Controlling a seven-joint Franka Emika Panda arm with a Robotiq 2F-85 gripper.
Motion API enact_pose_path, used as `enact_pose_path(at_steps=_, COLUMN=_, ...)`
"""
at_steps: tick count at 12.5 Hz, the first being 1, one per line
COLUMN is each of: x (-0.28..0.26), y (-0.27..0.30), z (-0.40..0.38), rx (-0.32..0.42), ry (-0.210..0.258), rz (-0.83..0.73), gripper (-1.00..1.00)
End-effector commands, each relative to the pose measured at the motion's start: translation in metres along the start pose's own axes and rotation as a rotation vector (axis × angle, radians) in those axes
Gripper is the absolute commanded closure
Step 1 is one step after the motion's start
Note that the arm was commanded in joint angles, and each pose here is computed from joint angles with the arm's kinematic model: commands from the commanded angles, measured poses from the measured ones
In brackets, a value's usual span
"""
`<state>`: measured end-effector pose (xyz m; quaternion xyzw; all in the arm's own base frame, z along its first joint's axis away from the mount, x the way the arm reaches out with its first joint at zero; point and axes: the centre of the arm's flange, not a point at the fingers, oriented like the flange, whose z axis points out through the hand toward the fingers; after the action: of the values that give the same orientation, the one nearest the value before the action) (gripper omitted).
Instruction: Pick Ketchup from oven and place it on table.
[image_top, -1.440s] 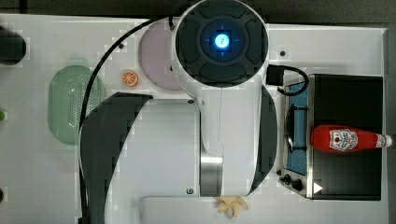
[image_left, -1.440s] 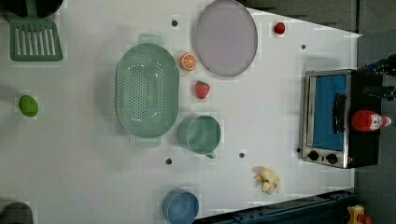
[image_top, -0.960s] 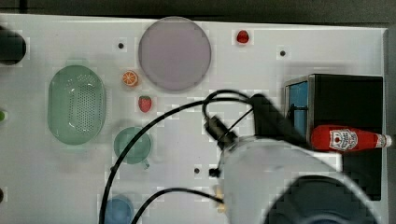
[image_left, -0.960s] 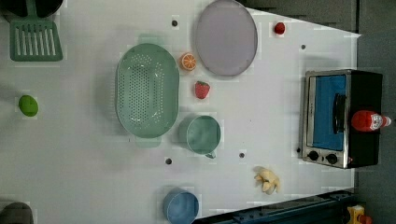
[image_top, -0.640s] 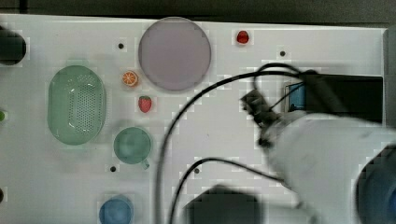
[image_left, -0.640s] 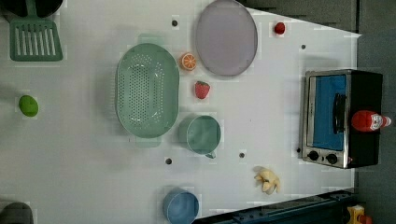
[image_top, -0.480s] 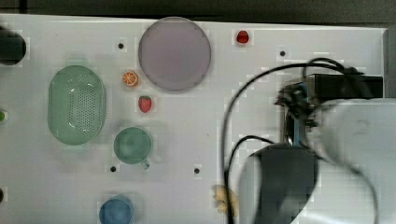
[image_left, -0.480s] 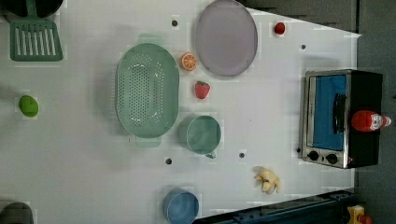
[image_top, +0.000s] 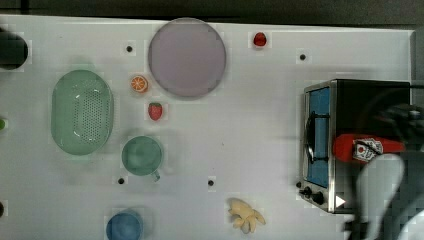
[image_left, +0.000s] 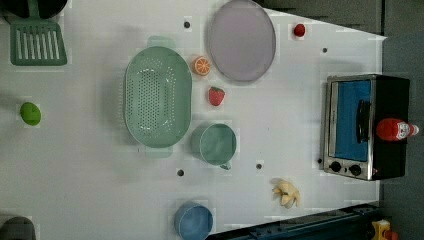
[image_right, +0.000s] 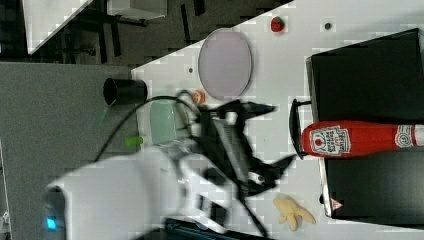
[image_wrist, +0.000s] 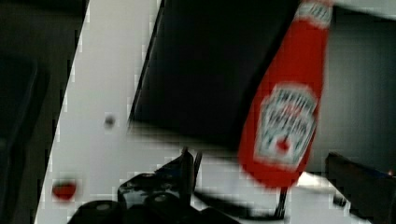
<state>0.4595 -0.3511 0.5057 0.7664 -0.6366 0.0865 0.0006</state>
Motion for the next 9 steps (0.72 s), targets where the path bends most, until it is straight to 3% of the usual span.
enact_pose_path(at_steps=1, x=0.017, y=0.003, z=0.062, rx=-0.05, ry=-0.046, rz=0.089, gripper=-1.0)
enact_pose_path(at_steps=4, x=0.021, y=0.005, z=0.108, rx=-0.088, ry=-0.082, rz=0.242, gripper=-1.0)
enact_pose_path(at_steps=8, x=0.017, y=0.007, z=0.142, rx=-0.149, ry=-0.094, rz=0.242, gripper=-1.0)
enact_pose_path(at_steps=9, x=0.015, y=0.009, z=0.146, rx=-0.157, ry=-0.099, rz=0.243, gripper=-0.71)
